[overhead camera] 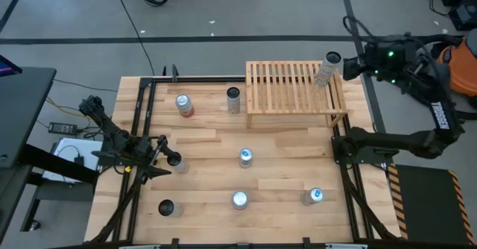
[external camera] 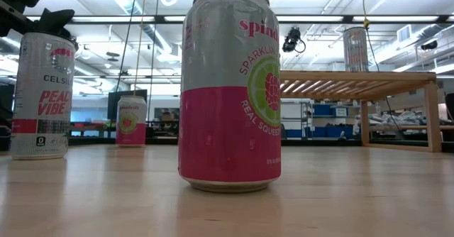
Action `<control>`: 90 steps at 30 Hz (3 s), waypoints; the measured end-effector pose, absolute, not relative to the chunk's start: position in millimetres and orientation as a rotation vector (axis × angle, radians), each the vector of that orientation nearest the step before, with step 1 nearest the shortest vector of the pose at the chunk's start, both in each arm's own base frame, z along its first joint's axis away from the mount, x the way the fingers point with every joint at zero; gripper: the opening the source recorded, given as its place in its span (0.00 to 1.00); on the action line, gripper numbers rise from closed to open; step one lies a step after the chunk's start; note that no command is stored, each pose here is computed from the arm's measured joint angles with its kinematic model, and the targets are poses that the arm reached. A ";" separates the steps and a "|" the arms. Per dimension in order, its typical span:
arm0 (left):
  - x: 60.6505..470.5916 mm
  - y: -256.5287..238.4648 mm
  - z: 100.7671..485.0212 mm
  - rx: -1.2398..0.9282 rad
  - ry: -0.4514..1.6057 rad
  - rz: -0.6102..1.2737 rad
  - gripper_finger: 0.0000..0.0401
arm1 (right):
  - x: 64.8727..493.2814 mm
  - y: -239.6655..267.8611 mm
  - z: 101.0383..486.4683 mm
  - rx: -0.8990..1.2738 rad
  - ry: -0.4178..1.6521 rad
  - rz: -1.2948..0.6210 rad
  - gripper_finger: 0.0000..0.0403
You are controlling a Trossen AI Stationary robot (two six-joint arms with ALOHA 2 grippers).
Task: Place canned beverage on shelf
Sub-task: Put the bottom white-yellow soda can on the shelf
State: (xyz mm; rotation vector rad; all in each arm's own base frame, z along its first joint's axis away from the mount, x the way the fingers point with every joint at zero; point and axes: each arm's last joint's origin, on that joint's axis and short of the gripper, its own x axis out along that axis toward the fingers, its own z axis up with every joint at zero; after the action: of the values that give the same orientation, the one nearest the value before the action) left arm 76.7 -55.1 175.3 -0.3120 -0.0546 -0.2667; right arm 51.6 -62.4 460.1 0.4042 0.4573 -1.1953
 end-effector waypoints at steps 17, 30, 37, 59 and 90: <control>76.6 -55.1 175.3 -0.314 -0.054 -0.267 0.79 | 73.6 -82.7 359.4 0.423 0.332 -1.201 0.75; 76.7 -55.1 175.3 -0.315 -0.054 -0.267 0.79 | 68.7 -74.3 361.5 0.444 0.303 -1.097 0.75; 76.7 -55.2 175.2 -0.314 -0.054 -0.267 0.79 | 71.0 -70.8 361.6 0.427 0.339 -0.940 0.79; 76.7 -55.1 175.1 -0.306 -0.054 -0.266 0.79 | 73.3 -68.1 360.9 0.466 0.350 -0.821 0.80; 76.7 -55.2 175.1 -0.306 -0.054 -0.266 0.79 | 57.9 -58.0 367.7 0.287 0.310 -0.961 0.94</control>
State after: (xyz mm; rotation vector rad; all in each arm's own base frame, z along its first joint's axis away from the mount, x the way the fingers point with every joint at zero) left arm 76.7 -55.2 175.1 -0.3064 -0.0540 -0.2664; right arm 57.9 -58.0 367.7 0.2866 0.3095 -0.9605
